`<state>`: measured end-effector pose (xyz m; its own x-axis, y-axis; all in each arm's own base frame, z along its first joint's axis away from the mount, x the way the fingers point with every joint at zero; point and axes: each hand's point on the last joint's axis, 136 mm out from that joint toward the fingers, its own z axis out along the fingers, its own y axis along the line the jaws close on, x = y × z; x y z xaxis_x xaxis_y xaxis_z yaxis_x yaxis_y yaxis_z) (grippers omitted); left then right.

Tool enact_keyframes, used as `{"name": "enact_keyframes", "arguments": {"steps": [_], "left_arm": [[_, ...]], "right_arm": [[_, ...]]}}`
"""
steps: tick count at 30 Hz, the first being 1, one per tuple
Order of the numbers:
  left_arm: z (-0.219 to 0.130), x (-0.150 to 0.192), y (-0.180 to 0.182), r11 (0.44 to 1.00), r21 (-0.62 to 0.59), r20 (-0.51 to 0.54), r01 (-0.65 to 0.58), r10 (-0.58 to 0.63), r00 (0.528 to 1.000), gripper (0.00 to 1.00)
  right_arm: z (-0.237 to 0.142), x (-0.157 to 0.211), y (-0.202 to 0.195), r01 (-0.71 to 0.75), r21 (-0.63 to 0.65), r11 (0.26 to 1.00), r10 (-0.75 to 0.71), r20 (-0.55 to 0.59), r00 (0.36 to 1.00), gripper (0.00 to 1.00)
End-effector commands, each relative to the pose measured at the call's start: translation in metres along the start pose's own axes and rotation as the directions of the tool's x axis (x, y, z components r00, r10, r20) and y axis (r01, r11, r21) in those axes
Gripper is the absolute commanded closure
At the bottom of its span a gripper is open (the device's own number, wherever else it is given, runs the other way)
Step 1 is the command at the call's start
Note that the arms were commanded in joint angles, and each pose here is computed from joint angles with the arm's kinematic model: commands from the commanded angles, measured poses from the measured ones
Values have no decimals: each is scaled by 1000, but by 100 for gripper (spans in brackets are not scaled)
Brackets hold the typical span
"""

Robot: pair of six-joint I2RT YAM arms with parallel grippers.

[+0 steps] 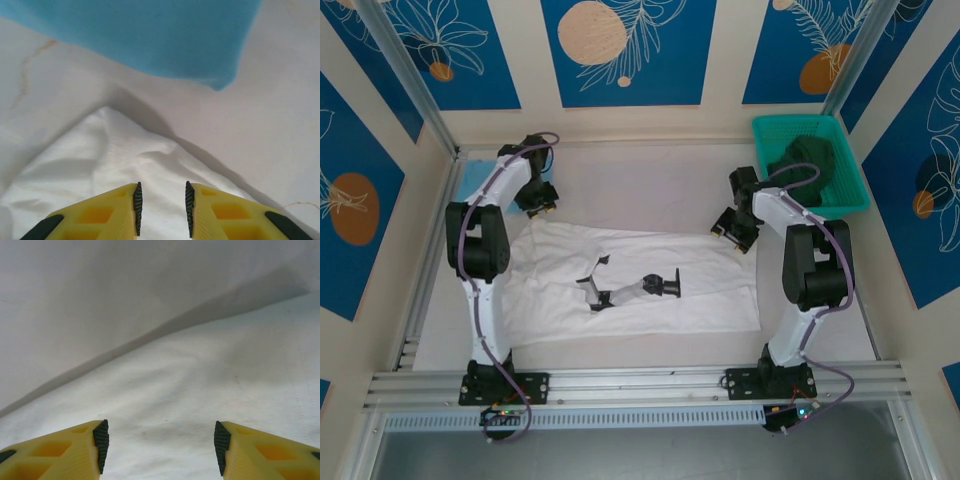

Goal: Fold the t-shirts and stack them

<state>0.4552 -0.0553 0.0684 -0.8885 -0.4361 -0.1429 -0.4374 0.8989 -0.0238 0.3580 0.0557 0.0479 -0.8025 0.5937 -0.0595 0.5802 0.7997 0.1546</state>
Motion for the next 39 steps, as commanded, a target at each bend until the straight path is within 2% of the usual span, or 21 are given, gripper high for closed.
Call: {"name": "enact_keyframes", "arguments": {"steps": [1, 4, 9, 14, 17, 21, 24, 27, 30, 34, 36, 39], "left_arm": [[30, 17, 0, 999, -42, -95, -34, 30, 995, 70], [42, 26, 12, 995, -98, -123, -30, 18, 992, 71], [46, 30, 45, 975, -223, -101, 23, -47, 994, 70], [44, 25, 70, 960, -269, -75, 72, -95, 993, 70], [40, 14, 78, 961, -257, -55, 104, -122, 991, 70], [24, -12, 64, 981, -182, -11, 73, -76, 997, 69], [4, -26, 52, 990, -130, 8, 55, -55, 998, 62], [-24, -26, 47, 994, -86, 35, 67, -64, 997, 50], [-45, -3, 56, 992, -68, 37, 110, -108, 993, 45], [-50, 61, 70, 971, -9, -55, 237, -237, 970, 39], [-45, 102, 77, 946, 6, -133, 323, -319, 938, 30], [-40, 151, 85, 900, 23, -221, 435, -420, 880, 24]], "right_arm": [[7, 3, -8, 3, 33, 999, -2, -37, 999, 43], [13, 2, -8, 1, 49, 999, 2, -67, 998, 45], [26, 0, -10, -18, 96, 995, 30, -121, 992, 45], [33, -6, -5, -30, 93, 995, 42, -131, 991, 45], [31, -16, 6, -24, 79, 997, 33, -124, 992, 44], [14, -33, 28, 5, 39, 999, -2, -76, 997, 40], [-3, -38, 38, 28, 26, 999, -27, -43, 999, 39], [-19, -33, 52, 83, -10, 996, -83, -2, 997, 38], [-22, -13, 78, 194, -80, 978, -195, -4, 981, 40], [-12, 25, 100, 340, -109, 934, -347, -49, 937, 41], [-7, 44, 107, 408, -122, 905, -417, -61, 907, 39], [2, 67, 112, 503, -127, 855, -515, -85, 853, 37]]}}
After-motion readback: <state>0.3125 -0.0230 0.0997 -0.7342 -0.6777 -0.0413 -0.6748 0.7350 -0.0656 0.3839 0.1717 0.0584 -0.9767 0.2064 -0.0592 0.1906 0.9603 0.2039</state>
